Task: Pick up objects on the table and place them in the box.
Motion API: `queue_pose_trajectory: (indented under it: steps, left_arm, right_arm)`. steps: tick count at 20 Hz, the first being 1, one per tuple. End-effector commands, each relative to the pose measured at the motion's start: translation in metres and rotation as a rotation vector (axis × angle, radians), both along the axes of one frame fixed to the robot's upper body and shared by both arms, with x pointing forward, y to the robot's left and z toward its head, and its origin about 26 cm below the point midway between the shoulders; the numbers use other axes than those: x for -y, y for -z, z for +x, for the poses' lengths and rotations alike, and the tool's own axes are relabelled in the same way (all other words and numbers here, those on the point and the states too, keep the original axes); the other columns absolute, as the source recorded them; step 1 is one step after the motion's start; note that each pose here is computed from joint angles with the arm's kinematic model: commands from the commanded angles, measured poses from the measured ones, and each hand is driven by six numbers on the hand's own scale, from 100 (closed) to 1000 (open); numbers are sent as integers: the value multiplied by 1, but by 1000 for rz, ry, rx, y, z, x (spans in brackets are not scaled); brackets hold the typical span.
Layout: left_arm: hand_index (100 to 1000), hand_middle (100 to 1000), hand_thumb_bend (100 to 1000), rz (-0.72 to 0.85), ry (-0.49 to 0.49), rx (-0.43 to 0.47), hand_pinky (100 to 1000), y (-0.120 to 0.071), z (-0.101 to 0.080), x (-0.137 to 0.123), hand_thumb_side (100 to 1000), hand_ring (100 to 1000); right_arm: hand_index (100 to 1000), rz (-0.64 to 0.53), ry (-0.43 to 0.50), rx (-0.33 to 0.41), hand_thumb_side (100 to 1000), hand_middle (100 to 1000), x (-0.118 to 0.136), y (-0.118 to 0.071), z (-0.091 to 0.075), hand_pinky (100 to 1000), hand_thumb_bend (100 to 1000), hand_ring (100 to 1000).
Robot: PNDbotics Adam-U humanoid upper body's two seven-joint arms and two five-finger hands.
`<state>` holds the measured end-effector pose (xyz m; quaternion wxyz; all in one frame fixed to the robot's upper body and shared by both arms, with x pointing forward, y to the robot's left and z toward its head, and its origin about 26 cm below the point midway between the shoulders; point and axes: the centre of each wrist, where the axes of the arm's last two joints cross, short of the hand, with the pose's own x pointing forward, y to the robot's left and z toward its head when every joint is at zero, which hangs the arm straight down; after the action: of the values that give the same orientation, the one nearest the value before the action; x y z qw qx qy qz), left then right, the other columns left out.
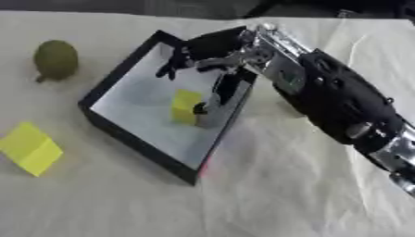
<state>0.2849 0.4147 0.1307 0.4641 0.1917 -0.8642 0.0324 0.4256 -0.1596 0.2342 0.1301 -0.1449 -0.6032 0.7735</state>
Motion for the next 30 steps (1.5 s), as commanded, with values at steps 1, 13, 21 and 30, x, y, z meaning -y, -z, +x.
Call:
queue_pose_trajectory:
  steps: [1, 13, 21, 30]
  left_arm:
    - [826, 705, 100, 30, -12, 17, 822, -9, -2, -7, 675, 745]
    - [826, 703, 100, 43, -28, 23, 822, -12, -4, -10, 675, 745]
    - [826, 705, 100, 43, -25, 36, 821, -14, -2, -8, 673, 746]
    - [826, 706, 100, 34, -26, 35, 821, -11, -2, -7, 676, 757]
  right_arm:
    - [962, 107, -12, 71, 277, 729, 13, -51, -16, 985, 305, 820]
    - [960, 329, 136, 54, 168, 724, 114, -121, -81, 973, 202, 809]
    - [953, 192, 198, -3, 227, 749, 142, -98, -94, 971, 195, 830]
    - [916, 64, 306, -59, 227, 748, 188, -43, -99, 973, 197, 838]
